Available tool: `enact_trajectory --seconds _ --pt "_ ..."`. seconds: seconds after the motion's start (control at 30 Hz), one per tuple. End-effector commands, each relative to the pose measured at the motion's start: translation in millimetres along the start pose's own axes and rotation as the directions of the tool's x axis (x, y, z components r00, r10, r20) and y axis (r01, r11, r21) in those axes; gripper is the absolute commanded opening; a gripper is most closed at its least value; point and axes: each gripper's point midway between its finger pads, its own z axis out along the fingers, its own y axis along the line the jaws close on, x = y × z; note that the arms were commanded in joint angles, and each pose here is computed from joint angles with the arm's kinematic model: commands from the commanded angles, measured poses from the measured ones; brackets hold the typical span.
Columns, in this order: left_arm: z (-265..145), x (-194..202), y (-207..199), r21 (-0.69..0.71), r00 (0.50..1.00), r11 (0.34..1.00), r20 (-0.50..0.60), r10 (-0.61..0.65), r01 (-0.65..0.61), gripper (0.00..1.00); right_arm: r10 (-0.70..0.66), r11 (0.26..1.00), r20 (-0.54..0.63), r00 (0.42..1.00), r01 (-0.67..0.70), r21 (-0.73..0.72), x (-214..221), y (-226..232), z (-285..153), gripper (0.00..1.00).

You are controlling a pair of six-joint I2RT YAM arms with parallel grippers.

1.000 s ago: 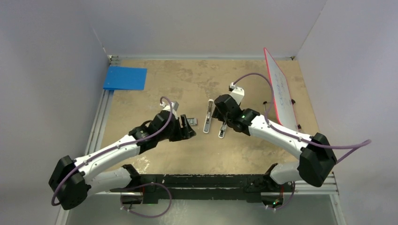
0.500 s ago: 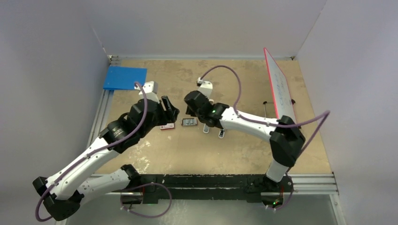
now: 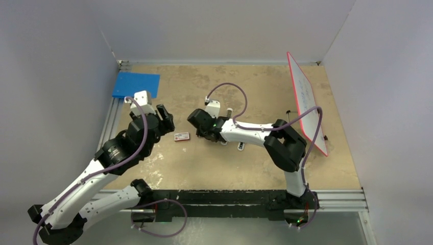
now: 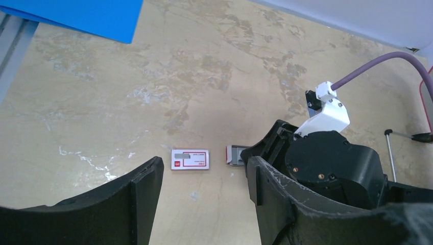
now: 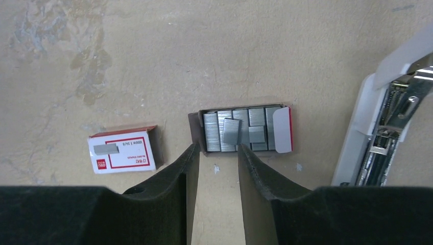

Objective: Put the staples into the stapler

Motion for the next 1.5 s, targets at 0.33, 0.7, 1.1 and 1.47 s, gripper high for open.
enact_trajectory --seconds 0.33,0.7,1.1,1.47 --pt "-4.2 -7.5 22.9 -0.078 0.997 0.996 0.07 -0.037 0.043 0.63 0.025 0.995 0.061 0.998 -0.031 0.099 -11.4 8.9 8.0 0.31" --pt "-5.6 -6.6 28.3 -0.095 0.996 0.994 0.077 -0.054 0.061 0.63 0.03 0.987 0.057 0.998 -0.038 0.156 -4.7 -0.7 13.7 0.27" --pt "-3.7 -3.4 25.0 -0.084 0.997 0.995 0.065 -0.048 0.053 0.63 0.015 0.99 0.006 1.0 -0.016 0.143 11.7 0.7 23.2 0.31" --pt "-2.9 -2.5 24.6 -0.084 0.997 0.995 0.062 -0.044 0.049 0.63 -0.004 0.988 -0.003 1.0 0.004 0.156 17.0 -2.4 28.9 0.31"
